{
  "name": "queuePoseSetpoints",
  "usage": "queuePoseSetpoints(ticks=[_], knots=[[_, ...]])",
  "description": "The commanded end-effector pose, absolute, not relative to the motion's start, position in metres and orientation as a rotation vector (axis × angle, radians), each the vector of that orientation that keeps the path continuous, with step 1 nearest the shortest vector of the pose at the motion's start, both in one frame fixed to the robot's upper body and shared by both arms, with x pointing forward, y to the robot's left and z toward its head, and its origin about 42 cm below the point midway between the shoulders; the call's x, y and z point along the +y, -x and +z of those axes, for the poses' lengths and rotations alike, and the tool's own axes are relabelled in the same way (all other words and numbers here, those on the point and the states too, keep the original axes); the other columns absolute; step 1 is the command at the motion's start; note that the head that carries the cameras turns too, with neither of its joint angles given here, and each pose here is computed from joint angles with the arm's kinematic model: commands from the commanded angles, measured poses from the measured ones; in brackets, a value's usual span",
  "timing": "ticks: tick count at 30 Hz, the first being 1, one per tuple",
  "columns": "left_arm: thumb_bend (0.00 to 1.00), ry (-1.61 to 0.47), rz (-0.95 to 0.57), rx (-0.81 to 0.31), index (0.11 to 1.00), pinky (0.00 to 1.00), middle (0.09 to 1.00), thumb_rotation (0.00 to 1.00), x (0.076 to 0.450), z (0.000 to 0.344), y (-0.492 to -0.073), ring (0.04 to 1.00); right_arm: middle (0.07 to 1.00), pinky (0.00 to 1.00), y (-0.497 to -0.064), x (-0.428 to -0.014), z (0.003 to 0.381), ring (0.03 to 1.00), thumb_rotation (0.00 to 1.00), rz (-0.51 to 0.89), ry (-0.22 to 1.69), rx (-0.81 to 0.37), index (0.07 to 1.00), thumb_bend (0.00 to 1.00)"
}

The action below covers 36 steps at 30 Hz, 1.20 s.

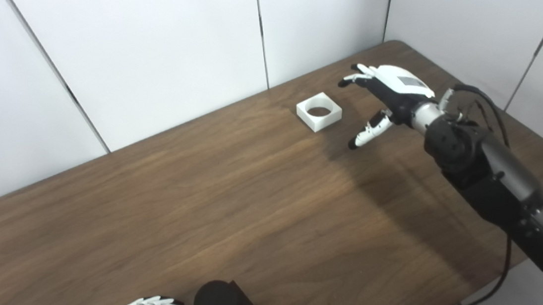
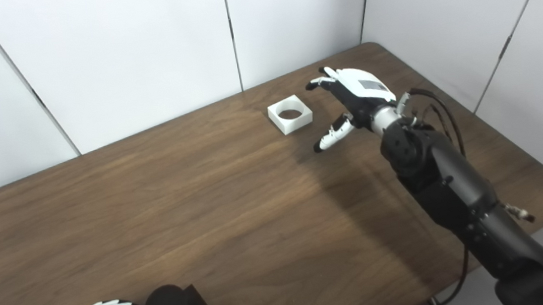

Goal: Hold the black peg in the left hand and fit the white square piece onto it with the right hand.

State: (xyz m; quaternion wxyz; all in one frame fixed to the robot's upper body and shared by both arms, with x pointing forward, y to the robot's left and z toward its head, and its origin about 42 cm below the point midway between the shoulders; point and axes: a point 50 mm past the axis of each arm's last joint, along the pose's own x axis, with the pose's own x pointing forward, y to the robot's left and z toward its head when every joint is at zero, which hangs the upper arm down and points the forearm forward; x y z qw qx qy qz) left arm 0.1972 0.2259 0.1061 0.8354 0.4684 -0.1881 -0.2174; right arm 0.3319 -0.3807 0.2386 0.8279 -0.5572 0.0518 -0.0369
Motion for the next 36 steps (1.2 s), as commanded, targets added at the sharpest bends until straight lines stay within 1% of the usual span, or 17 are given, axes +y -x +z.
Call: queuePoseSetpoints(ticks=[1, 10, 21, 29, 36], knots=[[0.52, -1.044, -0.496, -0.349, 0.489, 0.77, 0.689, 0.04, 0.234, 0.096, -0.192, 0.744, 0.985, 1.00, -0.345, -0.386, 0.266, 1.000, 0.19, -0.109, 1.239, 0.016, 0.838, 0.88], [0.52, -1.047, -0.485, -0.352, 0.490, 0.78, 0.697, 0.05, 0.234, 0.095, -0.190, 0.751, 0.980, 1.00, -0.371, -0.386, 0.267, 1.000, 0.17, -0.101, 1.268, 0.012, 0.834, 0.90], [0.51, -1.042, -0.479, -0.351, 0.491, 0.79, 0.700, 0.05, 0.232, 0.096, -0.188, 0.752, 0.969, 1.00, -0.402, -0.382, 0.264, 1.000, 0.18, -0.065, 1.346, 0.038, 0.843, 0.87], [0.51, -1.039, -0.475, -0.353, 0.490, 0.78, 0.699, 0.05, 0.230, 0.096, -0.186, 0.752, 0.964, 1.00, -0.424, -0.378, 0.263, 1.000, 0.22, -0.006, 1.418, 0.072, 0.854, 0.86], [0.51, -1.044, -0.476, -0.354, 0.490, 0.78, 0.700, 0.05, 0.229, 0.098, -0.186, 0.752, 0.950, 1.00, -0.439, -0.377, 0.258, 1.000, 0.21, 0.040, 1.470, 0.098, 0.844, 0.86]])
